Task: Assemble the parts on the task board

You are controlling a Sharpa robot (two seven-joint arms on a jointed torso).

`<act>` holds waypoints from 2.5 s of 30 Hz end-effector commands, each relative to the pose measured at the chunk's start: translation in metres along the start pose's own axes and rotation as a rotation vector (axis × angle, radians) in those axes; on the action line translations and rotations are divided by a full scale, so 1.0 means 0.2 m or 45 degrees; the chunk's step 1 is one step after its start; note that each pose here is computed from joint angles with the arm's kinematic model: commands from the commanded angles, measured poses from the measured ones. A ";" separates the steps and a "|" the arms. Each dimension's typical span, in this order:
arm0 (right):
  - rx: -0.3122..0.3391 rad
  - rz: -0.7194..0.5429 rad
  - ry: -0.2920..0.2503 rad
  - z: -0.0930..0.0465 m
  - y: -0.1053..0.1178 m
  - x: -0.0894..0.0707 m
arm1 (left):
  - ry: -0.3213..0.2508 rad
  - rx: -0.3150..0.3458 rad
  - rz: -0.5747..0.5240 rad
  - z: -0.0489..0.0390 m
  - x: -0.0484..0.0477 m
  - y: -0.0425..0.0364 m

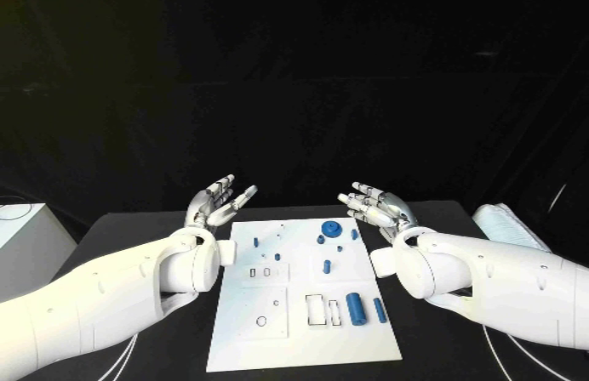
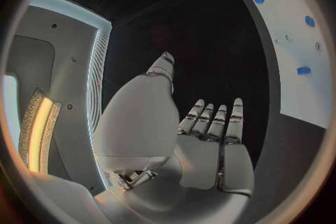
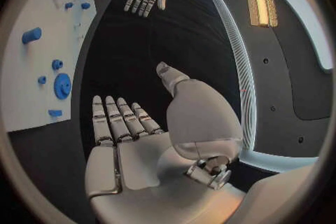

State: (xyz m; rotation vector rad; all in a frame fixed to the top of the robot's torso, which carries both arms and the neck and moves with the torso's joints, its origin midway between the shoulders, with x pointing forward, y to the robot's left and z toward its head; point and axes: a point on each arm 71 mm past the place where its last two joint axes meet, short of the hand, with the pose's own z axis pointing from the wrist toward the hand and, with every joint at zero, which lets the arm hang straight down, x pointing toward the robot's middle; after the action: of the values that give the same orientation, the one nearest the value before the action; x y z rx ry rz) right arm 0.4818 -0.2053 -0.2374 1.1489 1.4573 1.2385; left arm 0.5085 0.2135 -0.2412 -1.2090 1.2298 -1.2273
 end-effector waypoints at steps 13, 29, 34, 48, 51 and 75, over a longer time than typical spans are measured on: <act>-0.231 -0.484 0.136 0.09 0.11 -0.08 | 0.123 0.040 -0.059 -0.064 -0.068 -0.062; -0.395 -1.243 0.268 0.18 0.28 -0.08 | 0.291 0.083 -0.059 -0.202 -0.083 -0.224; -0.371 -1.518 0.323 0.19 0.30 -0.05 | 0.363 0.080 -0.092 -0.268 -0.050 -0.267; -0.317 -1.893 0.344 0.20 0.33 0.00 | 0.465 0.075 -0.143 -0.361 0.022 -0.335; -0.307 -1.915 0.345 0.21 0.33 0.00 | 0.468 0.077 -0.144 -0.363 0.022 -0.342; -0.296 -1.958 0.321 0.22 0.33 0.03 | 0.473 0.077 -0.143 -0.359 0.015 -0.363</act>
State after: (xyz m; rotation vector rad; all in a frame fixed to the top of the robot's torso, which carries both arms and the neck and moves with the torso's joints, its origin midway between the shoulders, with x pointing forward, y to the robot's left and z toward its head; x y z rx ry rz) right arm 0.5312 -0.1880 -0.1756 -0.4013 1.6617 0.3839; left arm 0.4380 0.2149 -0.1698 -1.0608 1.3852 -1.5889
